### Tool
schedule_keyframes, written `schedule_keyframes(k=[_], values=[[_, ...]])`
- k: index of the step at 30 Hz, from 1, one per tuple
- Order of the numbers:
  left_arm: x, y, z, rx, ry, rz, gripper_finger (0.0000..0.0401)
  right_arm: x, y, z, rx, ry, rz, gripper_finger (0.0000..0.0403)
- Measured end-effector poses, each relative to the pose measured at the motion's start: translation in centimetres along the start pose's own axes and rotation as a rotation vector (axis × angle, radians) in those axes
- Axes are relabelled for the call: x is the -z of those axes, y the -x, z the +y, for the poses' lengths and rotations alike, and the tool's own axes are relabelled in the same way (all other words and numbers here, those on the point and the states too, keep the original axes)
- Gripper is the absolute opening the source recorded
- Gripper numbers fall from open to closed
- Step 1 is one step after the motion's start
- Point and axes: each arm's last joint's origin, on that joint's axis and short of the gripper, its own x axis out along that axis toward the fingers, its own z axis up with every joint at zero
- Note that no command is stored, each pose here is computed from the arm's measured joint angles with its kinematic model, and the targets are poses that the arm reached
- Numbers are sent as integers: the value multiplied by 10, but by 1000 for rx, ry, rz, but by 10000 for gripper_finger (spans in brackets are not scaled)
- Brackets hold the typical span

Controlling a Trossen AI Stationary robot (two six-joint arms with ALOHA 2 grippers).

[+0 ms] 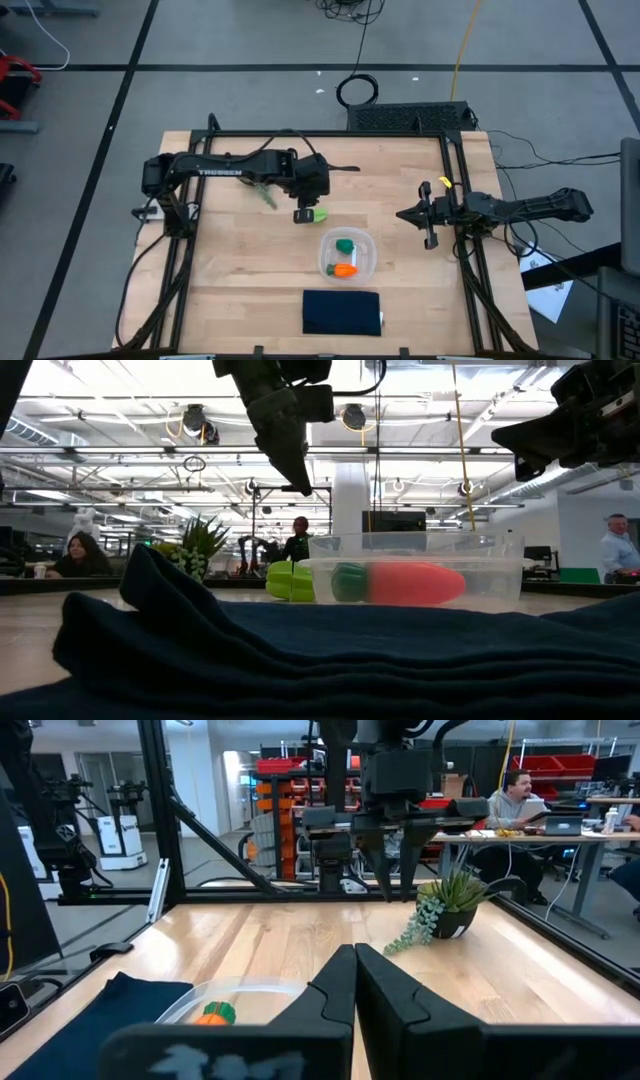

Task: Pick and placing Produce into tupperware
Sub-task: Put the green star fruit into the transparent bin

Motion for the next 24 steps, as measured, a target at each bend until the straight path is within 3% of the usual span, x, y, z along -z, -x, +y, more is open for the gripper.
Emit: schedule_keyframes(k=[14, 16, 24], values=[[16, -22, -4, 33, 86, 86, 380, 2, 0, 0, -2, -25, 19, 0], [17, -30, -4, 35, 87, 96, 394, 2, 0, 0, -2, -25, 19, 0], [20, -62, -7, 55, 84, 162, 384, 3, -1, 1, -31, -35, 34, 0]])
